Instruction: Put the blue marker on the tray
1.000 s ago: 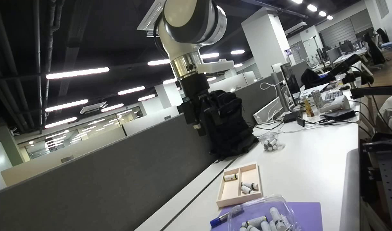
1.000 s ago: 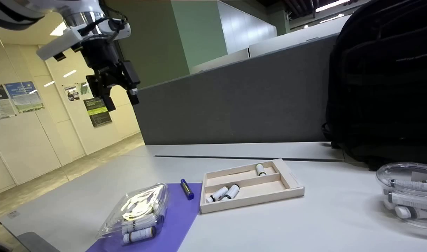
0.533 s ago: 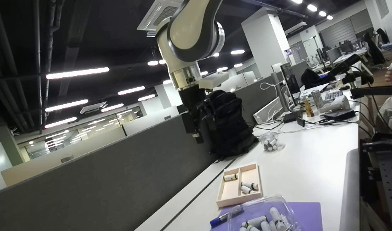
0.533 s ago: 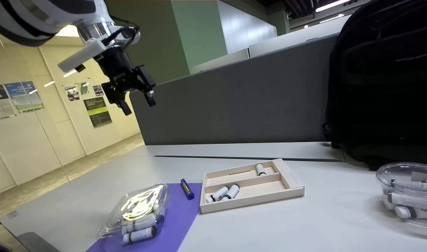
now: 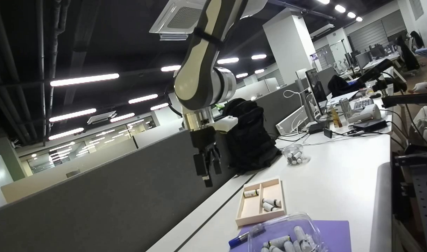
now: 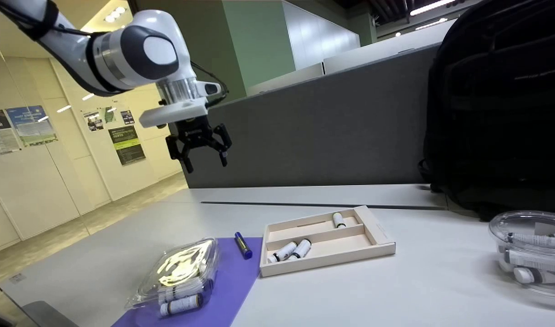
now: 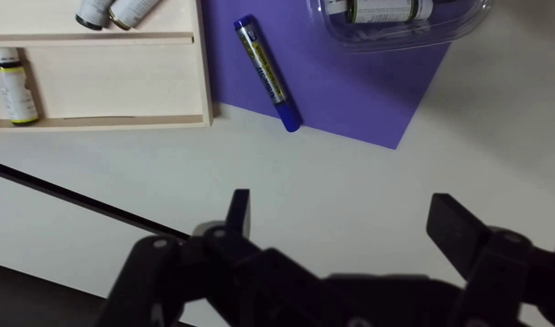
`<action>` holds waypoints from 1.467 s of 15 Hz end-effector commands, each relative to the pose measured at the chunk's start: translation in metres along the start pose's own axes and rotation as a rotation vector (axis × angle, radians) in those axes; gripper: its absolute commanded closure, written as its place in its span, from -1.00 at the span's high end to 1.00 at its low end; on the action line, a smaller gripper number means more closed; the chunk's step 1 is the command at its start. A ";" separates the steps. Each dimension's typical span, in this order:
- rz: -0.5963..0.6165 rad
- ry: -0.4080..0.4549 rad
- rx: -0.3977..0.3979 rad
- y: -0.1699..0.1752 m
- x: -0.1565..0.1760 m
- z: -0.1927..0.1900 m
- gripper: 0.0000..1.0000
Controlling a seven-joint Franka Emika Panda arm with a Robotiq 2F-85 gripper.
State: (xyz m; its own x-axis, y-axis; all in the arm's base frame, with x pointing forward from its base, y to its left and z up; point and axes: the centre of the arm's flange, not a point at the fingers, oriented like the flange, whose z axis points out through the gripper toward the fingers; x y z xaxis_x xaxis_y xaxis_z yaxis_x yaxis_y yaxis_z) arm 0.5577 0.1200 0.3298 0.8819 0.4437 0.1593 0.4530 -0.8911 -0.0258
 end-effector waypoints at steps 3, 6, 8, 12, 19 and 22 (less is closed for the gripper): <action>-0.128 -0.062 0.052 0.027 0.028 0.038 1.00; -0.162 -0.122 0.010 0.030 0.023 0.056 1.00; -0.166 -0.168 -0.020 0.032 0.019 0.066 1.00; -0.182 -0.139 0.008 0.027 0.011 0.069 1.00; -0.215 -0.118 -0.014 0.023 0.012 0.092 1.00; -0.257 -0.112 -0.046 0.022 0.011 0.115 1.00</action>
State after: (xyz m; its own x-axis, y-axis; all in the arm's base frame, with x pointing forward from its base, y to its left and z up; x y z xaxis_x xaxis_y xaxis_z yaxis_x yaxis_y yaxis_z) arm 0.5904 0.1139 0.2360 0.7677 0.6394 0.0415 0.6397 -0.7686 0.0079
